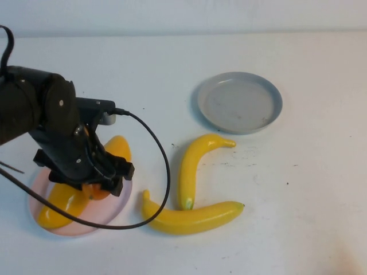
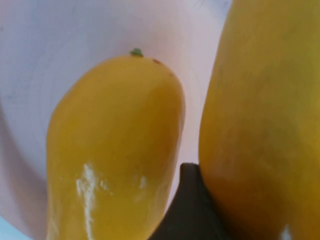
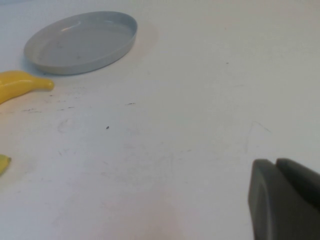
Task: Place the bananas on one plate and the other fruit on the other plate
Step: Put one type of fruit in the left plate
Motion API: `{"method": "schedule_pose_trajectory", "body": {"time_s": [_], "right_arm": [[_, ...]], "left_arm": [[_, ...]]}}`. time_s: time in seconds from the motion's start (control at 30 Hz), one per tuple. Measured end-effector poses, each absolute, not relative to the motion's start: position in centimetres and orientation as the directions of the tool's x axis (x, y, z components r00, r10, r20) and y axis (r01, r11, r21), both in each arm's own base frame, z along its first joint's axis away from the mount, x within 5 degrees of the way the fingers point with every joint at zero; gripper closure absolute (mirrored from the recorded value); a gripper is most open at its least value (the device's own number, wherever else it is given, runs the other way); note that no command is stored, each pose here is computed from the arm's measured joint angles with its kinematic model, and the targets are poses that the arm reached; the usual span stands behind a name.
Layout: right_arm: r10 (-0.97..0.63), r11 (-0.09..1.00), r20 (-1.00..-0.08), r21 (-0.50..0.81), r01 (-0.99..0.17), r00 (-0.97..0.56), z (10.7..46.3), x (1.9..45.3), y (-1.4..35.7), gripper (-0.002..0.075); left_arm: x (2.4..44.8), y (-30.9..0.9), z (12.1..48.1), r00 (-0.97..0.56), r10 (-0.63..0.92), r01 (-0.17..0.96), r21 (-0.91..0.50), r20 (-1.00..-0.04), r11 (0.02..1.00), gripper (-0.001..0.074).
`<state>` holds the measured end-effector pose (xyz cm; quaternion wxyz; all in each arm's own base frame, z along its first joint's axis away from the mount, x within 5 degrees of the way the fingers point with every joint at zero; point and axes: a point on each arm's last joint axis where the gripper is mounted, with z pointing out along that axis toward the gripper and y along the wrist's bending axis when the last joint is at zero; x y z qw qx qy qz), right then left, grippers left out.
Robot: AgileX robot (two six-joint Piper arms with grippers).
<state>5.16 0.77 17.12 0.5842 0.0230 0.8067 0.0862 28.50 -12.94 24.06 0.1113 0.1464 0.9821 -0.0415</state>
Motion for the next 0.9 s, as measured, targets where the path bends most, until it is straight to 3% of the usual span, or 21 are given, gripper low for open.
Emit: {"method": "schedule_pose_trajectory", "body": {"time_s": [0.33,0.43,0.53,0.67,0.83,0.9], "right_arm": [[0.138,0.984,-0.939,0.166,-0.064,-0.316,17.1,5.2,0.8,0.0741],[0.138,0.984,-0.939,0.166,-0.064,-0.316,17.1,5.2,0.8,0.0742],[0.138,0.984,-0.939,0.166,-0.064,-0.316,17.1,5.2,0.8,0.0741],[0.138,0.984,-0.939,0.166,-0.064,-0.316,17.1,5.2,0.8,0.0741],[0.138,0.984,-0.939,0.166,-0.064,-0.316,17.1,5.2,0.8,0.0741],[0.138,0.984,-0.939,0.166,-0.064,-0.316,17.1,5.2,0.8,0.0741]], "left_arm": [[29.1,-13.2,20.8,-0.952,0.289,0.293,-0.035,-0.105,0.955,0.0251],[29.1,-13.2,20.5,-0.953,0.289,0.293,-0.034,-0.096,0.955,0.0206],[29.1,-13.2,20.5,-0.953,0.289,0.293,-0.034,-0.096,0.955,0.013],[29.1,-13.2,20.5,-0.953,0.289,0.293,-0.034,-0.096,0.955,0.0083],[28.5,-13.0,22.8,-0.944,0.285,0.296,-0.043,-0.168,0.954,0.0085],[27.8,-12.7,24.7,-0.933,0.282,0.3,-0.049,-0.225,0.953,0.0131]]}}
